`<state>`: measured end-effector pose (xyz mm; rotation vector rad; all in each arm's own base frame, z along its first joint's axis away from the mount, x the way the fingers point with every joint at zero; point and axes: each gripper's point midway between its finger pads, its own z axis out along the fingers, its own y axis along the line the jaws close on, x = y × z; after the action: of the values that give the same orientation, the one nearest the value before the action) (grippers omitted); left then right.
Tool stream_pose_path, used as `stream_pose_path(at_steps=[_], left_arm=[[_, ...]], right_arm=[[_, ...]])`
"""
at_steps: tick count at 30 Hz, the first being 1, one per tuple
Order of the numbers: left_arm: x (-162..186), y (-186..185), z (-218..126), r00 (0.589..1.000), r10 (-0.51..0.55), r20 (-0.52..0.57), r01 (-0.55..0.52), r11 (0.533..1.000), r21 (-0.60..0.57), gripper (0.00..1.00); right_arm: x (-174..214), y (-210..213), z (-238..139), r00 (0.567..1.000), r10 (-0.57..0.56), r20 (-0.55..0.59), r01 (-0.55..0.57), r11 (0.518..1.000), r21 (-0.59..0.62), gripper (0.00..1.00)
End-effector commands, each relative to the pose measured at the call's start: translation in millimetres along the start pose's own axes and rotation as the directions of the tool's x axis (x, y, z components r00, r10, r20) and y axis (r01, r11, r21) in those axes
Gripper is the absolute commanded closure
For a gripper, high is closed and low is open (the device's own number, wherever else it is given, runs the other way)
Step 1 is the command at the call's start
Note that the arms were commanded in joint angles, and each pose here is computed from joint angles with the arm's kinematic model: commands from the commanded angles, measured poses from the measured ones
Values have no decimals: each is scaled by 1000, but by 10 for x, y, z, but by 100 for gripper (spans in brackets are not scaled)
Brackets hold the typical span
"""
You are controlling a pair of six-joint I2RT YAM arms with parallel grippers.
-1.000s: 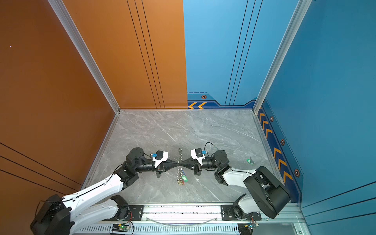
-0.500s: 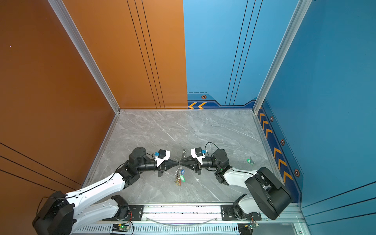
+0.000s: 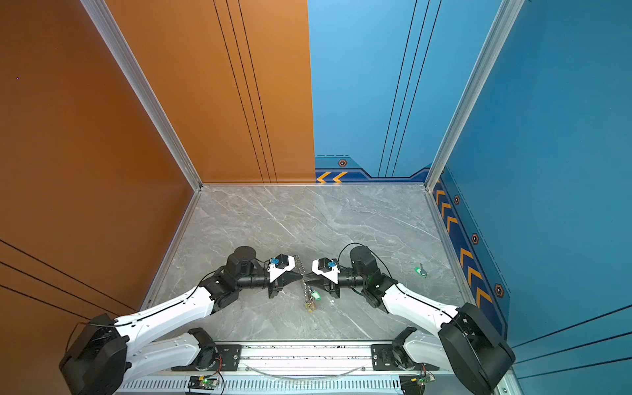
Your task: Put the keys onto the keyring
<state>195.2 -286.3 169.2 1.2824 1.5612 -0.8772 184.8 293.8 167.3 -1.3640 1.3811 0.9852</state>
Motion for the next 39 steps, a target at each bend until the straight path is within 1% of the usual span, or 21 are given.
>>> stream_pose_path(at_steps=[1, 6, 15, 22, 26, 32, 34, 39], left_arm=[[-147, 2, 5, 998, 56, 26, -56, 998, 2, 100], [-133, -33, 25, 998, 52, 21, -52, 998, 30, 100], [-55, -58, 80, 999, 46, -22, -45, 998, 51, 100], [-44, -111, 97, 998, 49, -32, -46, 996, 74, 100], [-49, -127, 94, 998, 54, -29, -52, 996, 77, 100], [-36, -113, 96, 998, 57, -35, -55, 996, 66, 99], [-33, -88, 93, 997, 61, -39, -59, 997, 51, 97], [-30, -34, 83, 996, 73, -47, -72, 997, 14, 86]], right_arm=[[0, -43, 24, 999, -14, -30, 15, 1000, 10, 78], [12, -77, 24, 999, -19, -38, 20, 999, 33, 78], [17, -108, -13, 998, -34, -44, 37, 997, 69, 78], [19, -83, 50, 998, -32, -45, 35, 998, 49, 79], [28, -59, 88, 998, -30, -49, 31, 999, 32, 85], [53, -41, 98, 998, -29, -62, 31, 999, 25, 100], [58, -46, 92, 997, -34, -68, 36, 999, 31, 100], [25, -48, 68, 997, -49, -56, 51, 998, 44, 100]])
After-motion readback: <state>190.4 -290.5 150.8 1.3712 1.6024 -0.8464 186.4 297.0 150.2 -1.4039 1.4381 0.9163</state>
